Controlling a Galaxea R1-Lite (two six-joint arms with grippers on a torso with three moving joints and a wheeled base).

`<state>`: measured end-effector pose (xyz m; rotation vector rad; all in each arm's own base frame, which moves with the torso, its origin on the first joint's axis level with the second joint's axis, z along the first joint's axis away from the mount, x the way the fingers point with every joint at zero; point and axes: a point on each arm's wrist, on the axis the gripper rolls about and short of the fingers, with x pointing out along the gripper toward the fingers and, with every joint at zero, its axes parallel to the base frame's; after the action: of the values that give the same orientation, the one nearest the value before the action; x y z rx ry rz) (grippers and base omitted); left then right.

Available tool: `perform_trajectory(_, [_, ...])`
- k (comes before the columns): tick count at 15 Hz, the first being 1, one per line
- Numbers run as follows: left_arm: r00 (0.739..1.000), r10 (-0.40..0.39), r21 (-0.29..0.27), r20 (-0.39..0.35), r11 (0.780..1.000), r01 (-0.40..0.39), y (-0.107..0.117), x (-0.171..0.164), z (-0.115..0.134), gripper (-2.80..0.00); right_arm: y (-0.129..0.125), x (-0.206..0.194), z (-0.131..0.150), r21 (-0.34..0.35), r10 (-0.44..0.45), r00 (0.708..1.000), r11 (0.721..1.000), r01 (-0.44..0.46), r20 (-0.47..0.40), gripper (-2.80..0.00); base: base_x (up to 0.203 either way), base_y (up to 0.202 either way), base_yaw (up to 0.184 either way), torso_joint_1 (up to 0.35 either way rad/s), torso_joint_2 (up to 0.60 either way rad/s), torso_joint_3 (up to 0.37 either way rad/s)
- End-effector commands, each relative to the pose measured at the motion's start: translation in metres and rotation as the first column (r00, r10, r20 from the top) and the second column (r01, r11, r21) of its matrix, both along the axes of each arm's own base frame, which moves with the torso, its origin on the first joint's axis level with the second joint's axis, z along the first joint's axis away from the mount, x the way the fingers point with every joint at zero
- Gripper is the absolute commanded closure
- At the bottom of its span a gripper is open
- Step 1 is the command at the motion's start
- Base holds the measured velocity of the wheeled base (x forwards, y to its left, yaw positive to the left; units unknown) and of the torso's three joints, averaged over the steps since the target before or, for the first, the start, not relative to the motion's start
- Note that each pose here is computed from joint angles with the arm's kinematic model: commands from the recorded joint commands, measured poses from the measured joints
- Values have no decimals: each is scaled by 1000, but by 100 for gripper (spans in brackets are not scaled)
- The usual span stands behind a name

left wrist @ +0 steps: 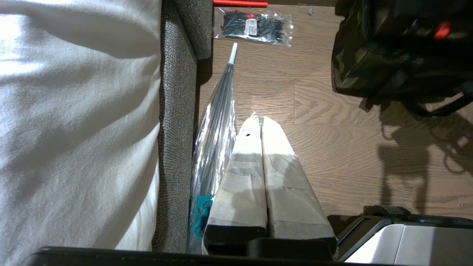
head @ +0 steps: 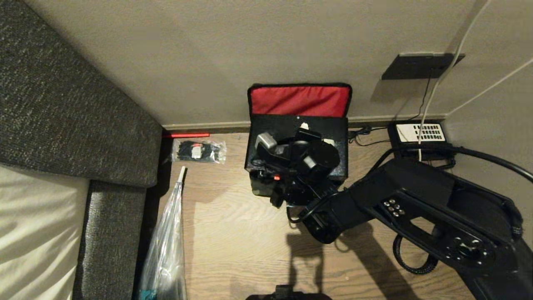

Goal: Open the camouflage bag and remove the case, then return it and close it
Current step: Lift the black box, then release the handle

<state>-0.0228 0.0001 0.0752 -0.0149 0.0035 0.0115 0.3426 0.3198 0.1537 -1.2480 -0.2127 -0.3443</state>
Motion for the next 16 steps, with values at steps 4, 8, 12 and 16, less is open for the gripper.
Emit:
perform_trajectory(4, [1000,1,0,-3,1000,-1,0,0,-1,0,5,-35,43,48,55,997,997,-58,55,0,0,0,0,0,0,0])
perform_trajectory(8, [1000,1,0,-3,1000,-1,0,0,-1,0,-29,-51,47,-15,0,1000,1000,-1,-17,0,0,0,0,0,0,0])
perform_trajectory(12, [1000,1,0,-3,1000,-1,0,0,-1,0,-81,-59,55,-36,-97,993,995,95,-62,0,0,0,0,0,0,0])
perform_trajectory(16, [1000,1,0,-3,1000,-1,0,0,-1,0,-147,-60,52,-21,-223,969,975,222,-103,0,0,0,0,0,0,0])
